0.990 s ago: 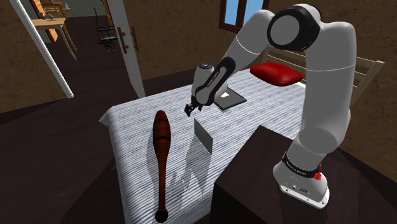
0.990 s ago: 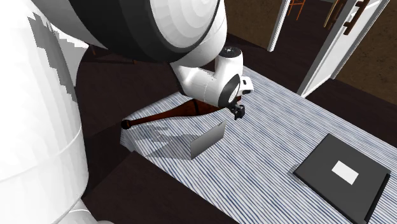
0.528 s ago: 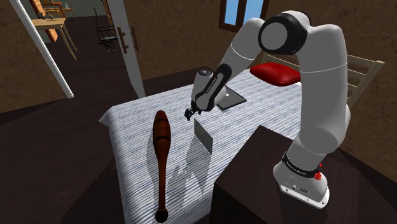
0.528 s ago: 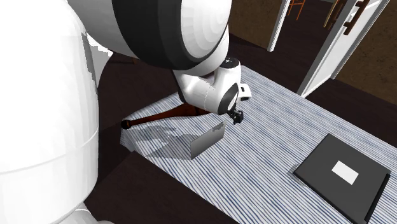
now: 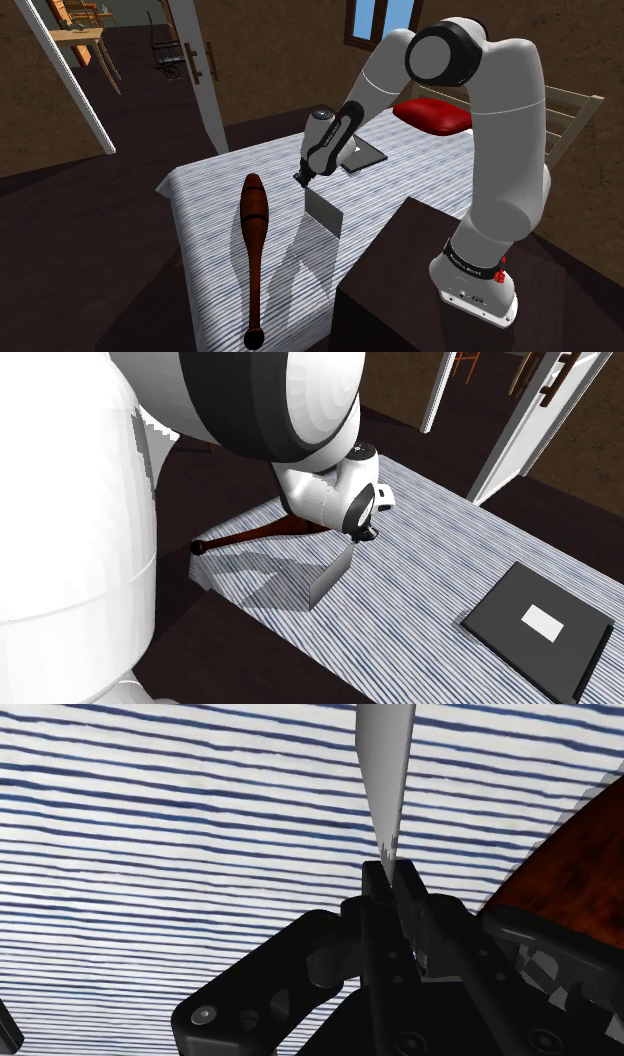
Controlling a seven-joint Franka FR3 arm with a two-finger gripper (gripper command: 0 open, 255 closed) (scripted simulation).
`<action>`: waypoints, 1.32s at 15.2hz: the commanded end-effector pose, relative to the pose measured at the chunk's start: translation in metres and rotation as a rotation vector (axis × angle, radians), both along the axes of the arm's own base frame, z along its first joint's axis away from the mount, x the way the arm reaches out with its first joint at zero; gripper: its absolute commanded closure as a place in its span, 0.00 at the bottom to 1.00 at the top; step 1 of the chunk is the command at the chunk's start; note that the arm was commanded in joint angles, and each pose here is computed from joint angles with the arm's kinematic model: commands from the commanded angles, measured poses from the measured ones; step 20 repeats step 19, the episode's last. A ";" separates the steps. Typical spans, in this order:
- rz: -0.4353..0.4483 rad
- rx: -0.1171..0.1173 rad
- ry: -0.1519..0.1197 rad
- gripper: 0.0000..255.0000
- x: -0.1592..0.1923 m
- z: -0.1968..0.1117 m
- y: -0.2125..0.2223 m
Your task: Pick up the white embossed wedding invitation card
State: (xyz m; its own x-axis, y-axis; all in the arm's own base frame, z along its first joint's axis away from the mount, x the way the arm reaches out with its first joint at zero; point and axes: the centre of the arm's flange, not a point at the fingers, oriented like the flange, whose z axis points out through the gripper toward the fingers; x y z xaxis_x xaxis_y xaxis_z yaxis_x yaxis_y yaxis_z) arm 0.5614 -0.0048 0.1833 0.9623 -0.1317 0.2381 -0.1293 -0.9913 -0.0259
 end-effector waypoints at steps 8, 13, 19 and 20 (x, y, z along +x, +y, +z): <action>0.000 0.000 0.001 1.00 0.000 0.032 0.000; 0.000 0.000 0.001 1.00 0.000 0.058 0.000; 0.000 0.000 0.001 1.00 0.000 0.080 0.000; 0.000 0.000 0.001 1.00 0.000 0.080 0.000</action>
